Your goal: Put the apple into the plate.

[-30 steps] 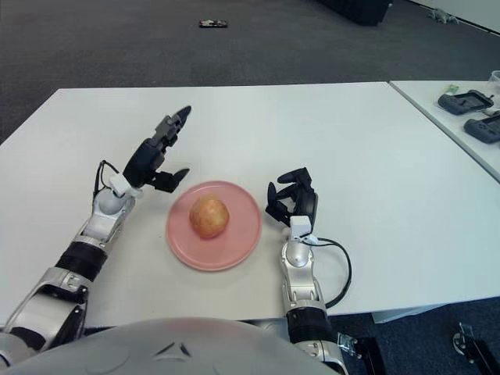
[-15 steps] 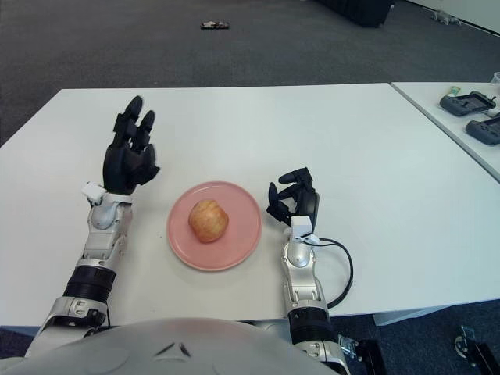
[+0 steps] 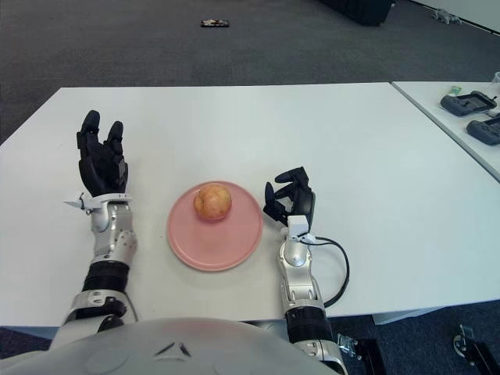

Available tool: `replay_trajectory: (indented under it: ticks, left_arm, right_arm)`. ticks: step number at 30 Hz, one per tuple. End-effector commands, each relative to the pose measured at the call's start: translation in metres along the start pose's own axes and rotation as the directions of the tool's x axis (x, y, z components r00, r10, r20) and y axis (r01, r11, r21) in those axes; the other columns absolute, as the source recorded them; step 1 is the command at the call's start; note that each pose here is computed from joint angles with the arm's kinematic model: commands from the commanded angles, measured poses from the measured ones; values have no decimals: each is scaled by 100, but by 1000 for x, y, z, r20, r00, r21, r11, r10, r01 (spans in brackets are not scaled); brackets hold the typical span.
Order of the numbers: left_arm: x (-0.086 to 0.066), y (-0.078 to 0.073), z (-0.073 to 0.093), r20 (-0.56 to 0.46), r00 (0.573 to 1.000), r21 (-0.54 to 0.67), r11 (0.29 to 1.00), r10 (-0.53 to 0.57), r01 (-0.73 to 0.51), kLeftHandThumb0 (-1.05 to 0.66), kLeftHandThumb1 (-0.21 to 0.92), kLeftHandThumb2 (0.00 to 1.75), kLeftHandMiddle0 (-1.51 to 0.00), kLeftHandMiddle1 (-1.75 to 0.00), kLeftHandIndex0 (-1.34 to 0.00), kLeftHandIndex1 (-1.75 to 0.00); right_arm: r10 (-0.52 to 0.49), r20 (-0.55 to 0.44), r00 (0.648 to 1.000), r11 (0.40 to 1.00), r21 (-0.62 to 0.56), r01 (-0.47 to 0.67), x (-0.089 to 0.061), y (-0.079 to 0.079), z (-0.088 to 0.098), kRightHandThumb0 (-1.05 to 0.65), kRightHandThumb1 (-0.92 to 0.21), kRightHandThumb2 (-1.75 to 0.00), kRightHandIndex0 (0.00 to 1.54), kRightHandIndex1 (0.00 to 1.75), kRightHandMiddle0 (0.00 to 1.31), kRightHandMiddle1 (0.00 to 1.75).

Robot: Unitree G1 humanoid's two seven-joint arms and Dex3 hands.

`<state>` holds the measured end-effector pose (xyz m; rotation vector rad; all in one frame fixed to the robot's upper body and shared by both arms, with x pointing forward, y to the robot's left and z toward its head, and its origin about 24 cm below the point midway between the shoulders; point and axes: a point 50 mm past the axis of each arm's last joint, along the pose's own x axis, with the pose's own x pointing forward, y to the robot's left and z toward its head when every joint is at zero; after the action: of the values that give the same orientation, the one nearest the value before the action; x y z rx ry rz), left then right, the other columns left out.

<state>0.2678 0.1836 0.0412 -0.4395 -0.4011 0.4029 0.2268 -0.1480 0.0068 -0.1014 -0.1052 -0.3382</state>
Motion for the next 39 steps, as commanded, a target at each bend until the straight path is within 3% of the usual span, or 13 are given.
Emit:
replay_trajectory:
  ticks: [1, 7, 16, 39]
  left_arm:
    - [-1, 0, -3, 15, 997, 17, 997, 75, -75, -49, 53, 110, -37, -171, -46, -172]
    - [-4, 7, -13, -26, 994, 64, 993, 104, -102, -45, 44, 118, -62, -174, -51, -174]
    - [-12, 15, -24, -98, 991, 107, 991, 86, -75, -45, 40, 123, -84, -175, -55, -175]
    - [-34, 25, -43, -263, 964, 206, 973, -45, 101, -47, 36, 127, -104, -175, -58, -175]
  right_arm:
    - [-3, 14, 1000, 1000, -6, 3, 2, -2, 1, -40, -58, -100, 64, 166, 41, 175]
    - [-6, 13, 1000, 1000, -9, 6, 2, -2, 1, -40, -59, -99, 64, 166, 40, 175]
    - [-1, 11, 1000, 1000, -10, 1, 3, -2, 0, -40, -59, -99, 64, 167, 40, 175]
    - [-9, 10, 1000, 1000, 4, 9, 2, -1, 2, -41, -57, -101, 68, 166, 42, 175]
